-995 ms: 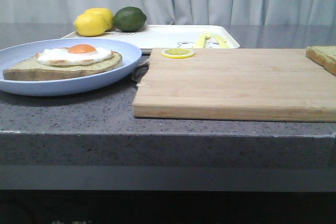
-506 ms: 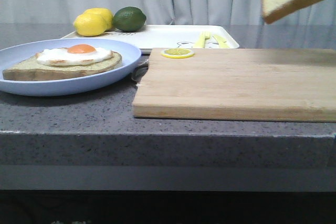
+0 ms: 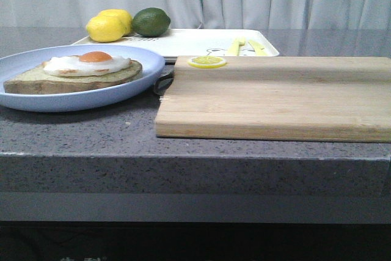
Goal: Place bread and move sandwich to tray
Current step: 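Lift the bread with the right gripper and carry it over the egg toast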
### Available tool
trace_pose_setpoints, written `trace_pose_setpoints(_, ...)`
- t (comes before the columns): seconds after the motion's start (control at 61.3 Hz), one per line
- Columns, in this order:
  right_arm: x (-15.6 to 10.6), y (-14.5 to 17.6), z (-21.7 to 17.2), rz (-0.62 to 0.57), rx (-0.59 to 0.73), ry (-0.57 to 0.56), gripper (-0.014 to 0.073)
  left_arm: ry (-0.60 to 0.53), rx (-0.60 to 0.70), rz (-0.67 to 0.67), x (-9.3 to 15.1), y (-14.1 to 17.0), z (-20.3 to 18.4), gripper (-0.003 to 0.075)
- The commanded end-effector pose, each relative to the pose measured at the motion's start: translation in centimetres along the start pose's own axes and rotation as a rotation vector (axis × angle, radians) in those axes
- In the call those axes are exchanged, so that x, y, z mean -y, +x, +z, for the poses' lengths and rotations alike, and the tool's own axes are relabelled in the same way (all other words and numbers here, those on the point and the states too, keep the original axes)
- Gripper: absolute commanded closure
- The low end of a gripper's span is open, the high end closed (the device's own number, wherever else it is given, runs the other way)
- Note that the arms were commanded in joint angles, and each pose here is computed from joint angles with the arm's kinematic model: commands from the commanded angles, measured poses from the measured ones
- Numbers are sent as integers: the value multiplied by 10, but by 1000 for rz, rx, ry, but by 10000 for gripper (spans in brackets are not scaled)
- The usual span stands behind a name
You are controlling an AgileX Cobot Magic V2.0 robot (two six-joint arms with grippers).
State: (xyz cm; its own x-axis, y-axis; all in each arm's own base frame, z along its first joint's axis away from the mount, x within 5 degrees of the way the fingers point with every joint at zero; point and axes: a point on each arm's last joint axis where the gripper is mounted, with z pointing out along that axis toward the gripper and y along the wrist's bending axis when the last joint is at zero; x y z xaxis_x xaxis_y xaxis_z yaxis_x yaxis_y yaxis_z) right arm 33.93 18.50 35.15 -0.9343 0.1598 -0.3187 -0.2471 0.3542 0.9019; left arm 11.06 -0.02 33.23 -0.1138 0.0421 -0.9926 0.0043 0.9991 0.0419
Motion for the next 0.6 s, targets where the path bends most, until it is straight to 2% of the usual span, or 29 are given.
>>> trace_pose_setpoints(0.0,-21,-4,12,24,99,-81,673,0,104,-8,0,-17,-1,154)
trace_pose_setpoints(0.114,-5,-4,37,82,129,-53,673,0,104,-8,0,-17,-1,154)
trace_pose_setpoints(0.326,26,0,70,163,87,-16,673,0,104,-8,0,-17,-1,154)
trace_pose_setpoints(0.538,40,0,78,182,81,12,667,0,104,-8,0,-17,-1,154)
trace_pose_setpoints(0.587,40,-1,78,182,83,13,644,0,104,-8,0,-17,-1,154)
